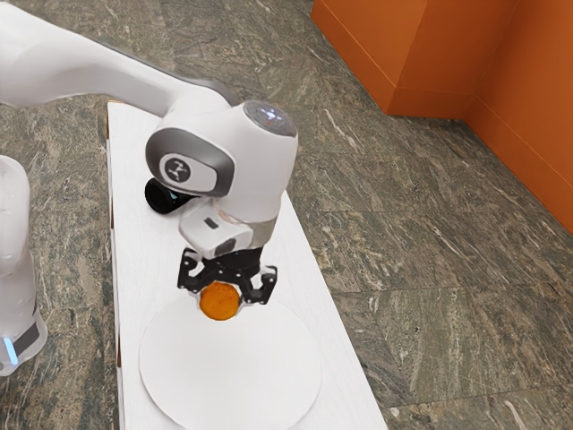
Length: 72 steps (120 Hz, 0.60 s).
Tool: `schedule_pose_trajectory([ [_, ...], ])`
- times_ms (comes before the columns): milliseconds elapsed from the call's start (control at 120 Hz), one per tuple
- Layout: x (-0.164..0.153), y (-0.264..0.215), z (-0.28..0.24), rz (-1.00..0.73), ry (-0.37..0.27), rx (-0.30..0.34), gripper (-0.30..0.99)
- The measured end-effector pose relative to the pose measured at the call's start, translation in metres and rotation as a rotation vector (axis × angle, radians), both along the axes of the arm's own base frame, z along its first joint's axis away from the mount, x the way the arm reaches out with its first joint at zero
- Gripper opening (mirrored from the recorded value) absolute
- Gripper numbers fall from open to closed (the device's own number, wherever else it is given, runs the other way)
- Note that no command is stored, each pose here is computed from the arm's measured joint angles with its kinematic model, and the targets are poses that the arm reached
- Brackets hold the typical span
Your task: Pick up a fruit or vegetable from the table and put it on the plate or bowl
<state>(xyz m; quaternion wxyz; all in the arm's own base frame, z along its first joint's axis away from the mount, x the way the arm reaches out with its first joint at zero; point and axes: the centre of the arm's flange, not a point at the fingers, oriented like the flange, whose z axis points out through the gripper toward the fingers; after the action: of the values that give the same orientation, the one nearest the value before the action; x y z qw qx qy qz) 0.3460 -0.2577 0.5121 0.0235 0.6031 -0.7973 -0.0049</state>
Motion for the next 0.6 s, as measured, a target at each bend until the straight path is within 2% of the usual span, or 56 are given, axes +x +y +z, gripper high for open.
schedule_pose_trajectory([
  [192, -0.005, -0.016, -0.012, 0.005, 0.014, 0.012, 0.33],
  [342, -0.008, -0.024, -0.017, 0.003, 0.015, 0.019, 0.55],
  [500, -0.007, -0.029, -0.015, 0.004, -0.006, 0.012, 0.65],
  [550, 0.003, -0.033, 0.007, 0.005, -0.045, -0.023, 0.66],
  [600, 0.05, -0.005, 0.074, 0.05, -0.098, -0.138, 0.67],
])
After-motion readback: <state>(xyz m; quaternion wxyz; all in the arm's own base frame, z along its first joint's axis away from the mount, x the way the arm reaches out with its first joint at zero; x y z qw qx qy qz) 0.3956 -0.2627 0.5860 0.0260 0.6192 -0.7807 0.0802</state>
